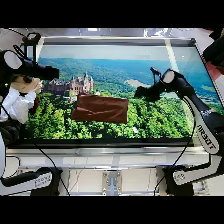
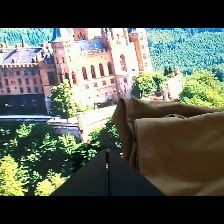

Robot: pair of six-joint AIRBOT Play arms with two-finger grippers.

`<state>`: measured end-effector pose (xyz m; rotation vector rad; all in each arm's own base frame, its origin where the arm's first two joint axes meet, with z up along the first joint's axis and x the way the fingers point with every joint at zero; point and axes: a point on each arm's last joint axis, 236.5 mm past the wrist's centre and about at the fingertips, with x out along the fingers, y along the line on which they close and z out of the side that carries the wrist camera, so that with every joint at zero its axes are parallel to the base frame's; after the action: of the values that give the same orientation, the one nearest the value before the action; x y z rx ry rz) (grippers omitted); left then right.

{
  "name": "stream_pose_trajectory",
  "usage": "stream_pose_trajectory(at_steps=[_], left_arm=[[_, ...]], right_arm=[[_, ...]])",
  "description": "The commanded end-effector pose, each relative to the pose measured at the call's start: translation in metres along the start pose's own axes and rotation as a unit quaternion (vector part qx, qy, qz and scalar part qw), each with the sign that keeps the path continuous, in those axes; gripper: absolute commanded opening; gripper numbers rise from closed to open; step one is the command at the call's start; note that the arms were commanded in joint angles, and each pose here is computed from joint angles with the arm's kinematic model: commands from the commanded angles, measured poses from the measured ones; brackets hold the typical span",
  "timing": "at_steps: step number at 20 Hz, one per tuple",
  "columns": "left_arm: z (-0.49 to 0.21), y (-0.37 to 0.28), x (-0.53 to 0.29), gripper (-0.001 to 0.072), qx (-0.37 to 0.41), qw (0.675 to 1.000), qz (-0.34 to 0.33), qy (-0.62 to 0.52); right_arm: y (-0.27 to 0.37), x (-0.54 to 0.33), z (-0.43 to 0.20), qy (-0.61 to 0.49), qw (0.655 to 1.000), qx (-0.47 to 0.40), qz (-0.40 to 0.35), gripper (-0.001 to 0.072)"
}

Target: Fold the shirts.

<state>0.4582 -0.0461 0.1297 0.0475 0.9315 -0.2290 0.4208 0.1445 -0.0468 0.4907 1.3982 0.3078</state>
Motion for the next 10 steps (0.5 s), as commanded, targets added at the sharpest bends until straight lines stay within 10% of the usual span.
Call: stream_pose_trajectory(at_steps=[1, 8, 10], left_arm=[[0.0, -0.003, 0.001, 0.0015, -0.002, 1.0, -0.005, 0.0], [0.0, -0.004, 0.001, 0.0016, -0.001, 1.0, -0.006, 0.0], [0.0, -0.004, 0.001, 0.0015, -0.001, 1.0, -0.006, 0.0]], right_arm=[[0.001, 0.03, -0.018, 0.032, 0.987, 0.079, 0.139, 0.0691], [0.042, 0.087, -0.038, 0.074, 0.975, 0.082, 0.194, 0.0676], [0.063, 0.099, -0.047, 0.088, 0.973, 0.067, 0.201, 0.0553]])
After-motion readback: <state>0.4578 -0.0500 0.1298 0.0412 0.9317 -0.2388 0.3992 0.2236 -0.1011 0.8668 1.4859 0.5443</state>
